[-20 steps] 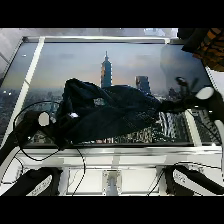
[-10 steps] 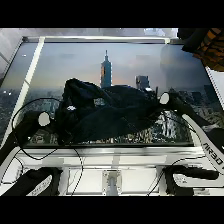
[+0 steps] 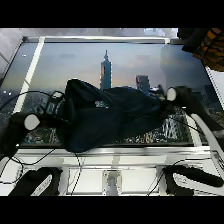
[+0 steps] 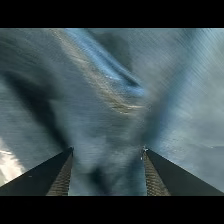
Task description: Fold the clothes and pants, and hang the long-sleeved shirts on hangers.
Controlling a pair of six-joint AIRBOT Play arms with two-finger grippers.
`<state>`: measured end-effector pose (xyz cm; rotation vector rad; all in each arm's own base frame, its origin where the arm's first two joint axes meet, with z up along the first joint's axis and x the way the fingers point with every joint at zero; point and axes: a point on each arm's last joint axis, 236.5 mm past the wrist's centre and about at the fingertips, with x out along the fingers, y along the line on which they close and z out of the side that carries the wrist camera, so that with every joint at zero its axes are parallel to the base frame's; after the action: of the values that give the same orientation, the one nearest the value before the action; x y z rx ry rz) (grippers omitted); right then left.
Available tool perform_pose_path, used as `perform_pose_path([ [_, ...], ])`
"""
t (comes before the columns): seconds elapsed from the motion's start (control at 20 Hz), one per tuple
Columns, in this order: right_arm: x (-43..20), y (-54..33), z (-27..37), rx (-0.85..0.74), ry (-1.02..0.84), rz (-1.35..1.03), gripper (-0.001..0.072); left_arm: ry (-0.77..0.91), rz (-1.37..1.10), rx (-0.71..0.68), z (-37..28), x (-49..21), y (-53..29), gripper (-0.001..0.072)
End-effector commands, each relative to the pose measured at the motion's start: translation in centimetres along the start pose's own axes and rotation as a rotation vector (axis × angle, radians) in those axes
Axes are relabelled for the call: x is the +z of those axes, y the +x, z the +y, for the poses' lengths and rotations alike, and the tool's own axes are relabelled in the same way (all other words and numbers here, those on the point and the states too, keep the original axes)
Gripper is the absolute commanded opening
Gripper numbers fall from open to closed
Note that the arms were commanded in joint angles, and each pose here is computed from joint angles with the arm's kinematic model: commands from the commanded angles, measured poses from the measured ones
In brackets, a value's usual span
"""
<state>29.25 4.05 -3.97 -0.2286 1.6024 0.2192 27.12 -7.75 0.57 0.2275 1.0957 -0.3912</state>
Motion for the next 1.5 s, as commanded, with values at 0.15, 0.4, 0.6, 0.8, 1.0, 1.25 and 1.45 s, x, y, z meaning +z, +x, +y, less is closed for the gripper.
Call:
perform_pose_path([
  [0.15, -7.9, -7.4, -12.1, -0.214, 0.349, -0.053, 0.0014, -0.136, -0.168, 0.113, 4.6, 2.8, -4.6, 0.0492],
  [0.4, -13.5, -7.7, -19.1, -0.245, 0.659, -0.077, 0.0080, -0.149, -0.158, 0.127, 5.2, 2.5, -4.6, 0.0491],
  [0.6, -16.8, -7.7, -22.0, -0.261, 0.814, -0.091, 0.0326, -0.152, -0.143, 0.122, 5.3, 2.3, -4.1, 0.0492],
  [0.8, -12.6, -7.6, -20.4, -0.113, 0.833, -0.237, 0.0341, -0.155, -0.170, 0.074, 4.9, 4.0, -2.1, 0.0492],
  [1.0, -3.5, -9.8, -15.8, 0.120, 0.718, -0.490, 0.0342, -0.023, -0.212, -0.059, 2.1, 8.7, 2.6, 0.0491],
  [1.25, 1.5, -10.6, -10.6, 0.133, 0.506, -0.538, 0.0342, 0.100, -0.084, -0.158, -1.2, 13.7, 11.2, 0.0492],
  [1.45, 2.6, -10.9, -9.8, 0.113, 0.459, -0.565, 0.0342, 0.115, -0.072, -0.231, -2.9, 17.0, 14.1, 0.0491],
])
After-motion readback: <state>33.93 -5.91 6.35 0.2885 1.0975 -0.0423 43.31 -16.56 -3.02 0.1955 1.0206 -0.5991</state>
